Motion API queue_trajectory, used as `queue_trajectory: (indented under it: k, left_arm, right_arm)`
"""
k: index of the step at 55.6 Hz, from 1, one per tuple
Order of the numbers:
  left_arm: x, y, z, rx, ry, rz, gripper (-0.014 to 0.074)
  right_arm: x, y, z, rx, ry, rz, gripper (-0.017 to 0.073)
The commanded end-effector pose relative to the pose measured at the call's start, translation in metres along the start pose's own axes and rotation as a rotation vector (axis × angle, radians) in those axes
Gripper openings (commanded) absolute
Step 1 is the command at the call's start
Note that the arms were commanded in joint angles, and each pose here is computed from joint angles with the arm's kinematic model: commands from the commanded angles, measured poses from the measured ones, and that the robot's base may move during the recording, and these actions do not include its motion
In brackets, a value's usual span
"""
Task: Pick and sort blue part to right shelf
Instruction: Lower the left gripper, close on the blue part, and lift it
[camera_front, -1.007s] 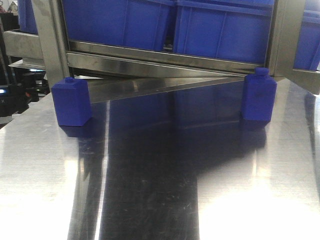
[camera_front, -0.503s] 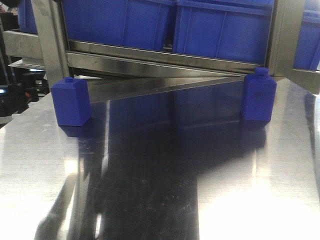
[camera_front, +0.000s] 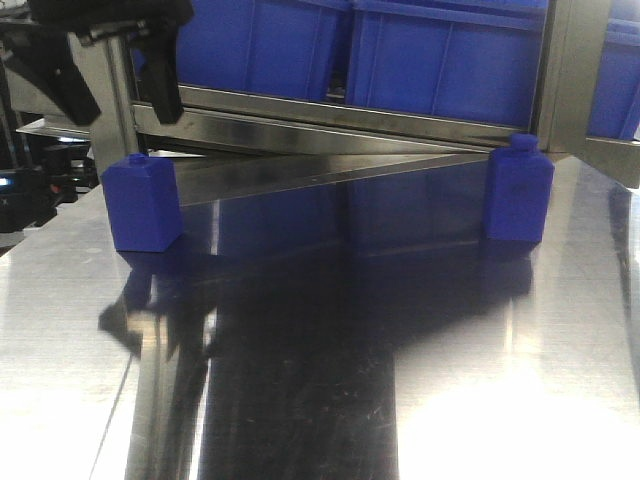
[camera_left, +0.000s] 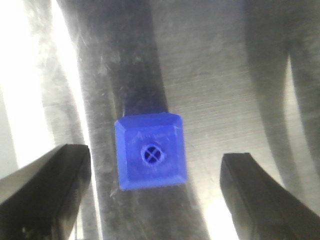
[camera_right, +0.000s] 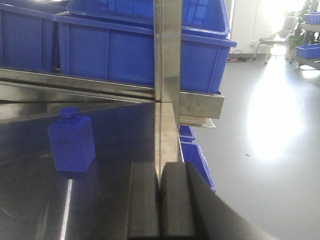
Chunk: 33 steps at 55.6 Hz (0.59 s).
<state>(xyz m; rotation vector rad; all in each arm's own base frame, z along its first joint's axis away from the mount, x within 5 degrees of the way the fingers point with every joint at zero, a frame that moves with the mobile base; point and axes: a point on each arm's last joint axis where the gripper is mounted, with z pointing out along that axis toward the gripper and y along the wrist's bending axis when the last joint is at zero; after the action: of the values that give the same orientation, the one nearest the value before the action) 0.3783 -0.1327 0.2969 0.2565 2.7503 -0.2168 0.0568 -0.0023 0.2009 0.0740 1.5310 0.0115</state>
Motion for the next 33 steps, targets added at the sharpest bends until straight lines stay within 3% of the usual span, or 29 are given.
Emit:
queue_trajectory:
  k: [1, 25, 33]
  left_arm:
    - [-0.008, -0.005, -0.015, 0.017, -0.079, -0.004, 0.0577]
    - [-0.008, -0.002, 0.033, -0.001, 0.035, -0.011, 0.0576]
    - [-0.005, -0.001, 0.044, -0.007, 0.076, -0.013, 0.0539]
  right_arm:
    - [-0.012, 0.000, -0.002, 0.002, -0.112, 0.002, 0.0053]
    - [-0.012, 0.000, -0.002, 0.002, -0.112, 0.002, 0.0053]
    - [-0.012, 0.000, -0.002, 0.002, -0.112, 0.002, 0.0053]
